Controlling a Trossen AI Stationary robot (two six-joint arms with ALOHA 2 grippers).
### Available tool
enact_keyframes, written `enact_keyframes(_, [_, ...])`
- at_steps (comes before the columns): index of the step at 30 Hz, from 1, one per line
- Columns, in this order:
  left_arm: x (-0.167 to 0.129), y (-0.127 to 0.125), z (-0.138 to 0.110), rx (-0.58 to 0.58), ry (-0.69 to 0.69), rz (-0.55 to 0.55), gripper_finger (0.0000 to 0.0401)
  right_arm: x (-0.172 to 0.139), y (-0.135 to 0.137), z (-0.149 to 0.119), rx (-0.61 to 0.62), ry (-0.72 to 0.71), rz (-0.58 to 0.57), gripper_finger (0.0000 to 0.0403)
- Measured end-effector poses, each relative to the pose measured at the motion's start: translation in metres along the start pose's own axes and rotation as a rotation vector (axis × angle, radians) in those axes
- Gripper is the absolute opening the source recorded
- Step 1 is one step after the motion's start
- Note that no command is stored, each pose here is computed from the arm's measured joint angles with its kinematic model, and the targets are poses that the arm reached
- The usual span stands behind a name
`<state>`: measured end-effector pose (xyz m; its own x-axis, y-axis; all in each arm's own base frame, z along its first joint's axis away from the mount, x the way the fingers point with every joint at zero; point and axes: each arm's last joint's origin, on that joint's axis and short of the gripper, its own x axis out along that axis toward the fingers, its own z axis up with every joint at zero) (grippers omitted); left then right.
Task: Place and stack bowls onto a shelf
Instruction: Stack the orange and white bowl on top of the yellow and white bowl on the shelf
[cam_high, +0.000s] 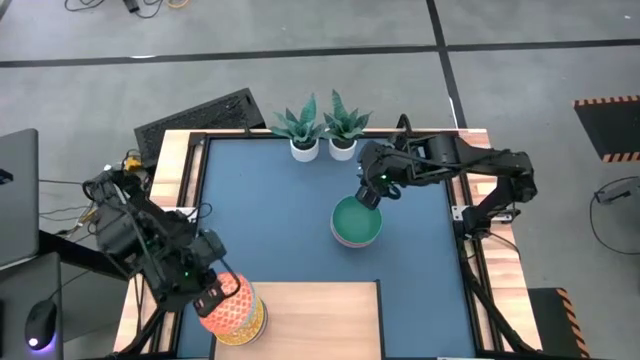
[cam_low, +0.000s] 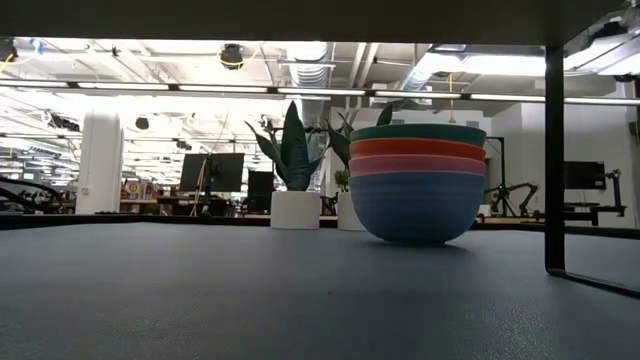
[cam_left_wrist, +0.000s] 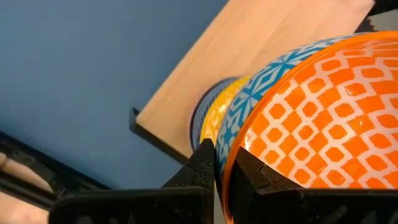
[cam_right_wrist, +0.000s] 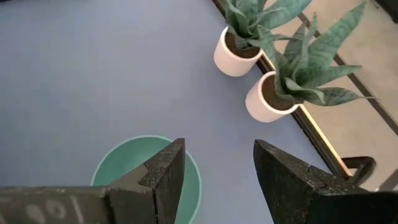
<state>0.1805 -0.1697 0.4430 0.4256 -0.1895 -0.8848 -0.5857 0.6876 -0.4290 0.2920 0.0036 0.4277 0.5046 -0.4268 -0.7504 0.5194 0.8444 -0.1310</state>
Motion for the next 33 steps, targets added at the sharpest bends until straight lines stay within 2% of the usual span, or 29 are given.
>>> enact_keyframes(6, [0.015,0.002,-0.008,-0.007,0.045,0.057,0.0000,0.008,0.006,0.002,-0.003,0.007,0.006,0.0216])
enact_keyframes(16, [0.025,-0.005,-0.010,0.011,0.087,0.060,0.0000,0.009,0.007,0.002,-0.004,0.020,0.027,0.0216])
enact_keyframes(20, [0.031,-0.013,-0.003,0.023,0.098,0.016,0.0000,0.009,0.007,0.002,-0.004,0.020,0.027,0.0216])
enact_keyframes(33, [0.037,-0.013,-0.002,0.016,0.133,0.050,0.0000,0.009,0.007,0.002,-0.012,0.020,0.027,0.0216])
